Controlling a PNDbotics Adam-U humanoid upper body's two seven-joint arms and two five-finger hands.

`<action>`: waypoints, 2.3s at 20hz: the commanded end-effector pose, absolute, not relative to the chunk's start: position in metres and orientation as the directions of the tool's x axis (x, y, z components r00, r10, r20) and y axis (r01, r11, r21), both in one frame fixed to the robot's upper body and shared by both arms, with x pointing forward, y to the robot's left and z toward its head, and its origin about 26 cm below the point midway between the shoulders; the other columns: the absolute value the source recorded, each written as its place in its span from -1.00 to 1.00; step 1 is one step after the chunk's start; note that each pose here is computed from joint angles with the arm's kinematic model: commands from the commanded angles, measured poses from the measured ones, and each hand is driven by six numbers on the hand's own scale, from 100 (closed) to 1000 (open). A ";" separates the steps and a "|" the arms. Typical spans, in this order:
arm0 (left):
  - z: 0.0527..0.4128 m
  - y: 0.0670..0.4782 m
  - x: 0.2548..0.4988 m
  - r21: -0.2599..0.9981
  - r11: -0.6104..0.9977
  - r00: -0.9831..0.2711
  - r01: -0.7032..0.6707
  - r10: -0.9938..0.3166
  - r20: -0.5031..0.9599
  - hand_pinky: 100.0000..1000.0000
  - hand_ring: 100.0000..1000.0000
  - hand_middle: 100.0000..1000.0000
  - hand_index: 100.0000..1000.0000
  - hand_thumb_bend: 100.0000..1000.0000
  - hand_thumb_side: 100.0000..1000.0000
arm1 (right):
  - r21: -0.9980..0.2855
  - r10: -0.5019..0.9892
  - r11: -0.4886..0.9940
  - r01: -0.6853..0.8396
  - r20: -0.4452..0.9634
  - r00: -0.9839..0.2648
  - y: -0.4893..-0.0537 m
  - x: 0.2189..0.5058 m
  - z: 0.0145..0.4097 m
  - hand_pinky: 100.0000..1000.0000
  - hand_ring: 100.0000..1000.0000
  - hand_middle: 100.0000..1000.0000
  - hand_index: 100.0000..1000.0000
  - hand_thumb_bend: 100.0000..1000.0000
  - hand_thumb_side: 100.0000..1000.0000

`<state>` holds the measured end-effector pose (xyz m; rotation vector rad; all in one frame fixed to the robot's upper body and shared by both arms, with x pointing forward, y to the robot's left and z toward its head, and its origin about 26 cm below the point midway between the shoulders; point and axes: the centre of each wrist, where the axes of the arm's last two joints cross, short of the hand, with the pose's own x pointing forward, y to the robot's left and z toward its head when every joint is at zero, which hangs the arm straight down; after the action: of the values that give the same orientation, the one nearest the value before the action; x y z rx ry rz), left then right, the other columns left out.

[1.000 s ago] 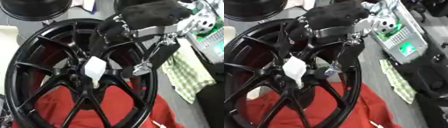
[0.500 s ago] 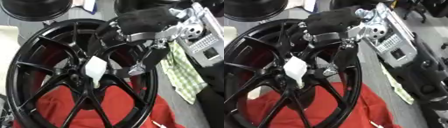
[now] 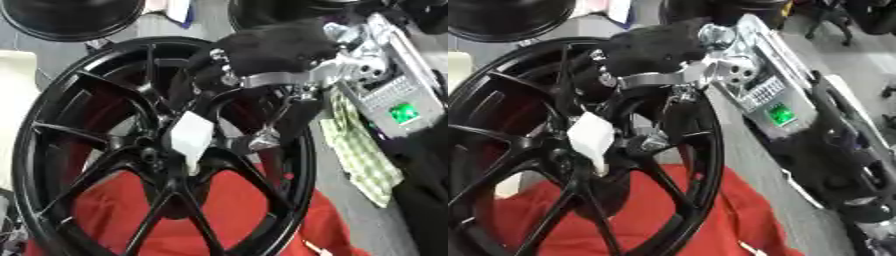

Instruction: Pull the pin out of the wheel hub.

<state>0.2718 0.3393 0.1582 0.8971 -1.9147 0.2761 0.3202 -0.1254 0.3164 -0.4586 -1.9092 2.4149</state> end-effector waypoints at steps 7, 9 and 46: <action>0.163 0.339 0.272 0.176 0.704 -0.276 -0.688 -0.478 0.834 0.41 0.13 -0.02 0.26 -1.00 0.55 | -0.931 0.179 -0.304 0.200 -0.262 -0.948 -0.125 0.321 0.319 0.71 0.75 0.60 0.76 -0.21 -1.00; 0.163 0.338 0.272 0.176 0.706 -0.277 -0.686 -0.477 0.834 0.41 0.13 -0.02 0.26 -1.00 0.56 | -0.932 0.180 -0.306 0.195 -0.258 -0.949 -0.124 0.322 0.318 0.70 0.75 0.60 0.76 -0.22 -1.00; 0.163 0.337 0.275 0.186 0.712 -0.270 -0.677 -0.476 0.837 0.43 0.14 -0.01 0.26 -1.00 0.56 | -0.906 0.176 -0.378 0.189 -0.271 -0.946 -0.114 0.336 0.303 0.65 0.62 0.29 0.51 -0.38 -1.00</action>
<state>0.2750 0.3368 0.1581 0.8790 -1.9095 0.2604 0.3366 -0.1121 0.2963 -0.4849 -1.8089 2.4590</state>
